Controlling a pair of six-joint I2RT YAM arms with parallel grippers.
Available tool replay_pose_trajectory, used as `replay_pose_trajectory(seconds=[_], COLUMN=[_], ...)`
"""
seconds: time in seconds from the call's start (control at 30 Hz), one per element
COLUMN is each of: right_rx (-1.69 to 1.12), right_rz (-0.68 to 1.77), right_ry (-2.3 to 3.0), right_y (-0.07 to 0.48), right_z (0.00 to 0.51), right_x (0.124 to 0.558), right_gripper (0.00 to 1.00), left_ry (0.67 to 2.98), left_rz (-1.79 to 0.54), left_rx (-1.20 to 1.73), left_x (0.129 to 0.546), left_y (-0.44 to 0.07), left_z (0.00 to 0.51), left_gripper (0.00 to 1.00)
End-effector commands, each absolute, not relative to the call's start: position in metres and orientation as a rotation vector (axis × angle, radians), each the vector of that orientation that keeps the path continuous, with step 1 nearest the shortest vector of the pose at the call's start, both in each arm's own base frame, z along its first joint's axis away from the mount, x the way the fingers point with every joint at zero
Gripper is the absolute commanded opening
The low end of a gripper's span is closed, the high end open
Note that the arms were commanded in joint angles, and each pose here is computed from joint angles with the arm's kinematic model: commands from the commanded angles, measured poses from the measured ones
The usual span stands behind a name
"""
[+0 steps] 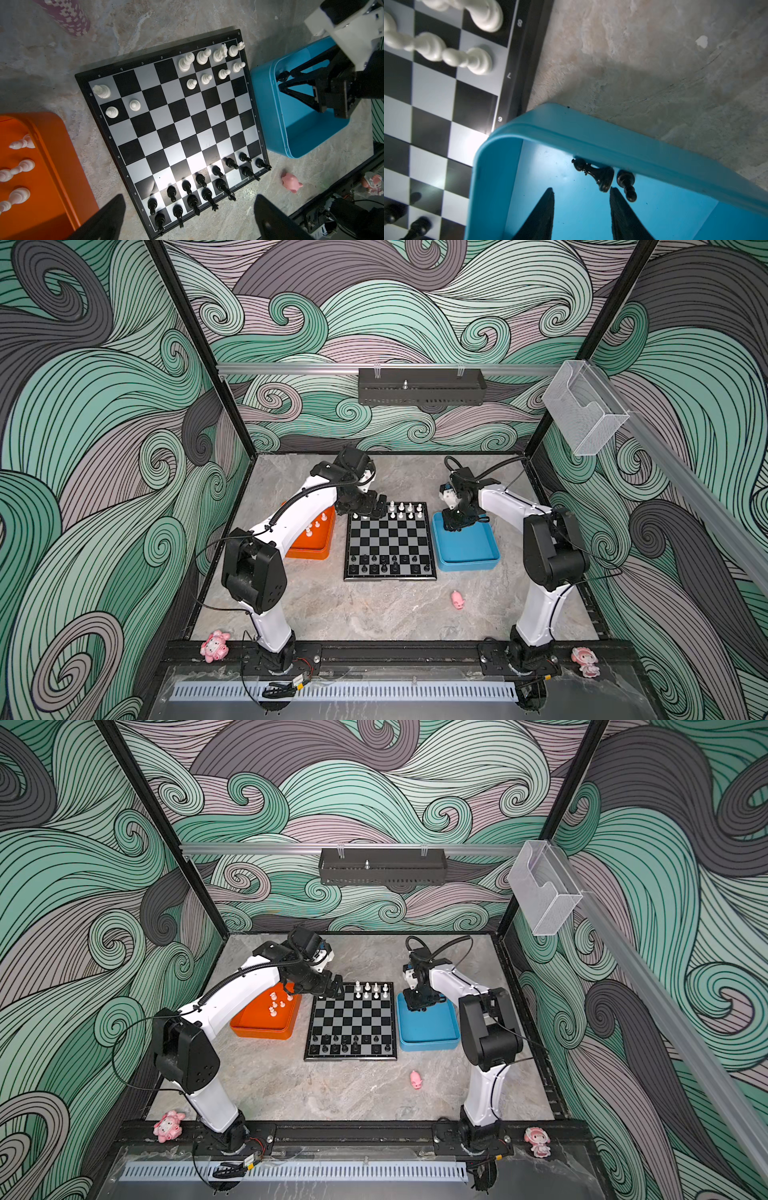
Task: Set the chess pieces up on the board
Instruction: 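Lower the right gripper onto the black bishop in the blue tray and grasp it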
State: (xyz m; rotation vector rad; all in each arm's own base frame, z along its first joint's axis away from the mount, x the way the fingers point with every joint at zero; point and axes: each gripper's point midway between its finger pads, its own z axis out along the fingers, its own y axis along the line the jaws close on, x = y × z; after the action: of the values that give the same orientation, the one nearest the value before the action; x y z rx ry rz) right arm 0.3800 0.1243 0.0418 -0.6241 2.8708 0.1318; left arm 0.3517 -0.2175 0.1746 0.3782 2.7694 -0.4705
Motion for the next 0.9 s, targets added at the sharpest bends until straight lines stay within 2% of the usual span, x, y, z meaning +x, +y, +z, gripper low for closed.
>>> replay_pose_trajectory(seconds=[0.0,0.3,0.87], right_rx=[-0.708,-0.754,-0.773], right_rz=[0.071,0.088,0.165], right_ry=[2.833,2.834,2.899], right_y=[0.120,0.125,0.129], right_z=[0.044,0.036,0.026], right_x=[0.392,0.399,0.380], right_gripper=[0.48,0.49,0.42], left_ry=[2.771,2.778,2.784], left_rz=[-0.472,-0.484,-0.508], left_rx=[0.367,0.350,0.342], left_x=[0.350,0.354,0.353], left_y=[-0.210,-0.207,-0.208], left_z=[0.178,0.176,0.175], left_gripper=[0.99,0.99,0.99])
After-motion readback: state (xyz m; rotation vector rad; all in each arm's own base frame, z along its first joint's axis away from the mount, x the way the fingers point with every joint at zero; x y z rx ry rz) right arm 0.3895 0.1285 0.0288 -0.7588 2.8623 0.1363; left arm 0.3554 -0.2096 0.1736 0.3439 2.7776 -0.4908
